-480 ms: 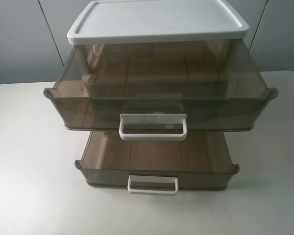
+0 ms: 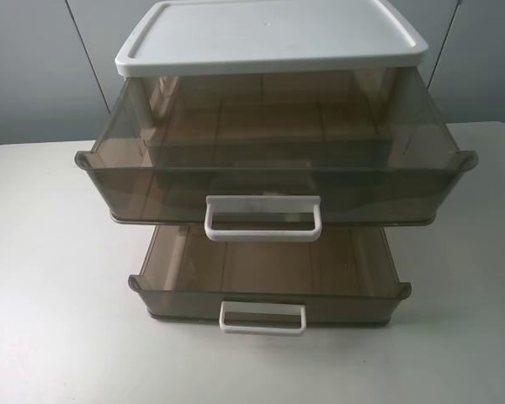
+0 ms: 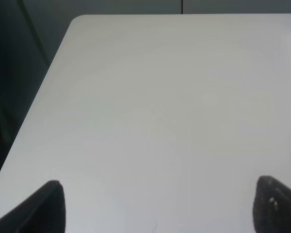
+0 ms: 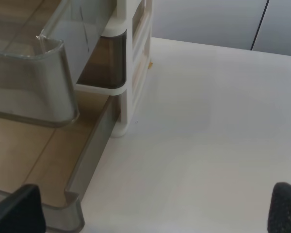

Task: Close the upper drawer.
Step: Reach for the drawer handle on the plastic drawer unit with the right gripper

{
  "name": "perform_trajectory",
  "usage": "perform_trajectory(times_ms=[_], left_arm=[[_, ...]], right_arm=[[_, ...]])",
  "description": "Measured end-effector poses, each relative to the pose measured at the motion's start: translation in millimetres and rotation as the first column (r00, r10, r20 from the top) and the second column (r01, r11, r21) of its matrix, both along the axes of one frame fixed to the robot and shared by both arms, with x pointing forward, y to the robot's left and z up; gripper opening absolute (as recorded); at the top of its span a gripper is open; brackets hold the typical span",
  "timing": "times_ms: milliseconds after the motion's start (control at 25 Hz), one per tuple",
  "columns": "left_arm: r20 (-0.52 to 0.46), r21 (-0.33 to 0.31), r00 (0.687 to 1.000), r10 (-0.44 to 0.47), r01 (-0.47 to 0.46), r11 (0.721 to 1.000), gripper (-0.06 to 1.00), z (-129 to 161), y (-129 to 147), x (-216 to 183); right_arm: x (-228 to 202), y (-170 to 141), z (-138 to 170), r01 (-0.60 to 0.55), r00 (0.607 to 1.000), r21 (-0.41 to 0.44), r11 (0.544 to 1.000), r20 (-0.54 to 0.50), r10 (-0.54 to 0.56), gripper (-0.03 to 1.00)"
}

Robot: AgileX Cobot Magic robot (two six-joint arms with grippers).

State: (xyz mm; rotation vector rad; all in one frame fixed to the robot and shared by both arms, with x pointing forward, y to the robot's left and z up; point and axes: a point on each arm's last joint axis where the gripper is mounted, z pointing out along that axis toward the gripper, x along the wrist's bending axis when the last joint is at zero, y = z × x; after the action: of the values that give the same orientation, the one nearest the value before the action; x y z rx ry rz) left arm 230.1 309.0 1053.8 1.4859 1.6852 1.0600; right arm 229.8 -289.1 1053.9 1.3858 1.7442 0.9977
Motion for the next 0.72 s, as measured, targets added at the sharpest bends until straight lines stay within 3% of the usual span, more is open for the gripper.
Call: perform_trajectory(times_ms=[720], left_arm=[[-0.001, 0.003, 1.000, -0.002, 0.002, 1.000, 0.74, 0.0, 0.0, 0.0]], right_arm=[[0.0, 0.0, 0.0, 0.000, 1.000, 0.000, 1.000, 0.000, 0.000, 0.70]])
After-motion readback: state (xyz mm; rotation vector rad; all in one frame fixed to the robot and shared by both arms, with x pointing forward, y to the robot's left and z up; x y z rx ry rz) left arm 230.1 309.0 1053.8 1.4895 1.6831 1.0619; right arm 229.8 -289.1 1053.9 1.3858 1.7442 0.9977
